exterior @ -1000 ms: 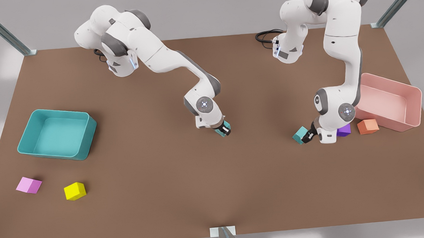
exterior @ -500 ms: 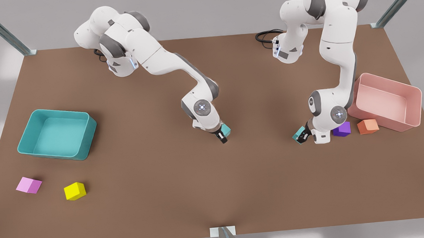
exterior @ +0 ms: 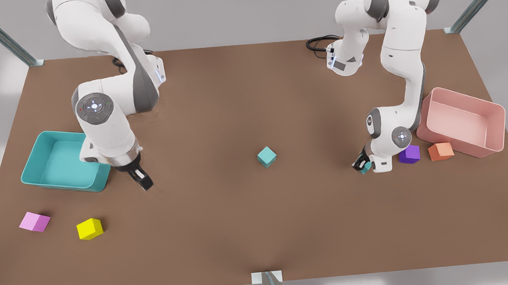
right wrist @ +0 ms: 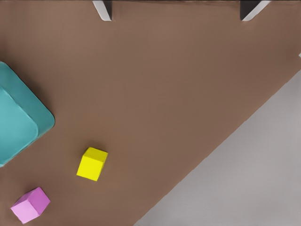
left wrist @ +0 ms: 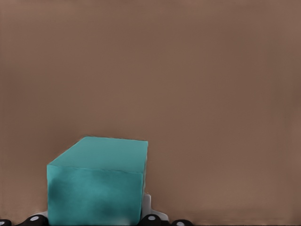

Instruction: Stack the two blue cubes on top of each other

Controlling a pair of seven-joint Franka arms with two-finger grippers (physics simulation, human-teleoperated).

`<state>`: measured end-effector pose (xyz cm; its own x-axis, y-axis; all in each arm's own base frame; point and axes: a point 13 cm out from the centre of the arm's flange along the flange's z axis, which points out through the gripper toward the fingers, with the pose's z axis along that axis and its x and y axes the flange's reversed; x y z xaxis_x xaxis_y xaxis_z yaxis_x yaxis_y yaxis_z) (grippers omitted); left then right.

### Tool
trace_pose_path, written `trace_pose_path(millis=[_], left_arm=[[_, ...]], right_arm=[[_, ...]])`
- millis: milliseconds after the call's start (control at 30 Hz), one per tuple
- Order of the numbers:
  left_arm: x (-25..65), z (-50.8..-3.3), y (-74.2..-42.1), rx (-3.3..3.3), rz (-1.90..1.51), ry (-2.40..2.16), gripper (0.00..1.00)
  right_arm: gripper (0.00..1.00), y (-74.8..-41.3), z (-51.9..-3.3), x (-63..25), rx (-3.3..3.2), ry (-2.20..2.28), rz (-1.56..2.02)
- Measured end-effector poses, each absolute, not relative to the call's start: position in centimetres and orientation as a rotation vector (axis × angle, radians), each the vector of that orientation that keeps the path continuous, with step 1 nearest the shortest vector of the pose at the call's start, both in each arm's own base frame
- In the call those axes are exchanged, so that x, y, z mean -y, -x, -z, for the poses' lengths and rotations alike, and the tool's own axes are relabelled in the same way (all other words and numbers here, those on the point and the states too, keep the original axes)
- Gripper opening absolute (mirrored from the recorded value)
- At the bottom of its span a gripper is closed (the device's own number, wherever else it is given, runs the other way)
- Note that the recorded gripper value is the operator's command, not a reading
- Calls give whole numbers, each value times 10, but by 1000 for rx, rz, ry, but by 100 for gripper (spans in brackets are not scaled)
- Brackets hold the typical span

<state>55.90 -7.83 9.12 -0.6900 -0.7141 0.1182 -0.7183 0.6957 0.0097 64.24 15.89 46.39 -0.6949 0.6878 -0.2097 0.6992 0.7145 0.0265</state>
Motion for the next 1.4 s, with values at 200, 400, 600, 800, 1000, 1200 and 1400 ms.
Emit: trace_pose_path(millis=[200, 400, 600, 800, 1000, 1200, 1400], left_arm=[[393, -181, -419, 2960, -37, -98, 59], [528, -143, -409, 2976, -35, 148, 59], [516, -131, -434, 3020, 50, 6, 59], [489, -129, -460, 3020, 79, -183, 59], [474, -128, -474, 3008, 91, -315, 59], [473, -121, -471, 2989, 102, -376, 100], [473, -125, -474, 2981, 91, -432, 100]], right_arm=[[100, -559, -468, -143, -3014, -788, 117], [100, -540, -453, -159, -3168, -437, 137], [100, -535, -445, -154, -3233, -214, 135], [100, -535, -437, -155, -3266, -38, 129], [100, -533, -436, -158, -3274, 98, 121], [100, -534, -434, -157, -3275, 187, 116], [100, -535, -430, -158, -3277, 256, 114]])
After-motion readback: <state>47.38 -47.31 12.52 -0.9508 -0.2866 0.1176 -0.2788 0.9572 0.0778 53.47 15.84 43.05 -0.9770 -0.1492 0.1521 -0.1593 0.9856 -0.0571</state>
